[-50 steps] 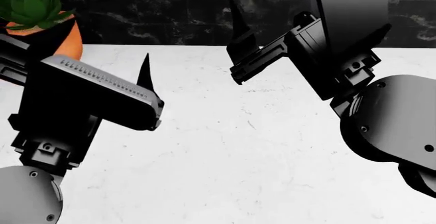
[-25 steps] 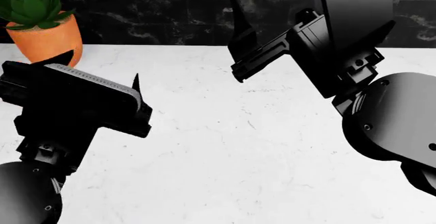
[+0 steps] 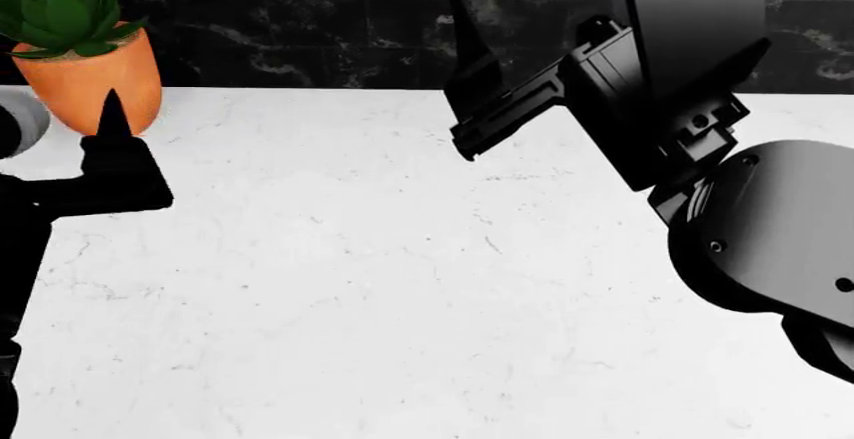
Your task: Pick the garlic, garlic from the counter and place them in the cabinet. Then close the cabinet.
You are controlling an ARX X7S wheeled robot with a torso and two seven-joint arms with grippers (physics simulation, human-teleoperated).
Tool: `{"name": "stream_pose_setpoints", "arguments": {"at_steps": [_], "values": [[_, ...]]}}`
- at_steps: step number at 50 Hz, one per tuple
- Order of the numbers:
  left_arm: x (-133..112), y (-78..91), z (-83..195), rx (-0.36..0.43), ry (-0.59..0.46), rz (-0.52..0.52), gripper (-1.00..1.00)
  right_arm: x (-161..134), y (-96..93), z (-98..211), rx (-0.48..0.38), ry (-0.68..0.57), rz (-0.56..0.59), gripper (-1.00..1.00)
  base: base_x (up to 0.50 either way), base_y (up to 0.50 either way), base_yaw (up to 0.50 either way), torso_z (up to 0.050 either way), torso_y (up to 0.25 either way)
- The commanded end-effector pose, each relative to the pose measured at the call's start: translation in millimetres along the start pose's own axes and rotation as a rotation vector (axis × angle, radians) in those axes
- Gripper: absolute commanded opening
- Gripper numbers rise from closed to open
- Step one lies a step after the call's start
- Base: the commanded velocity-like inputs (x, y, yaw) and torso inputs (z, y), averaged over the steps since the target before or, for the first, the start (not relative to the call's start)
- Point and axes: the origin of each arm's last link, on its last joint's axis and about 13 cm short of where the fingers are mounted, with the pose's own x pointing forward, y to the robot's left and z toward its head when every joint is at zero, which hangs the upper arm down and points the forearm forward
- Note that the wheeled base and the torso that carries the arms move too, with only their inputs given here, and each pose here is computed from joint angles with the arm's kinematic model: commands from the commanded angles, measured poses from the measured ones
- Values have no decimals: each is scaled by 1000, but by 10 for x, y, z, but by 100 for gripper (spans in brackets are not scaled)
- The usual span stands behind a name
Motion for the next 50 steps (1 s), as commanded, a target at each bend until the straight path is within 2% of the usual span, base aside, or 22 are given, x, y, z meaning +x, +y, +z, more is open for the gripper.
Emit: {"name": "stream_pose_setpoints", "arguments": {"at_steps": [1,18,32,50], "values": [[-15,134,98,-92,-26,96,100,16,-6,25,-3,-7,3,100,0,0,0,0,0],[19,261,237,-201,-12,135,100,25,-25,82,-12,-17,4,100,0,0,0,0,0],[14,297,540,-210,-89,125,100,33,-17,68,-12,-20,5,100,0,0,0,0,0],[-5,284,866,-180,-158,96,100,45,-13,74,-12,-25,7,100,0,0,0,0,0]]}}
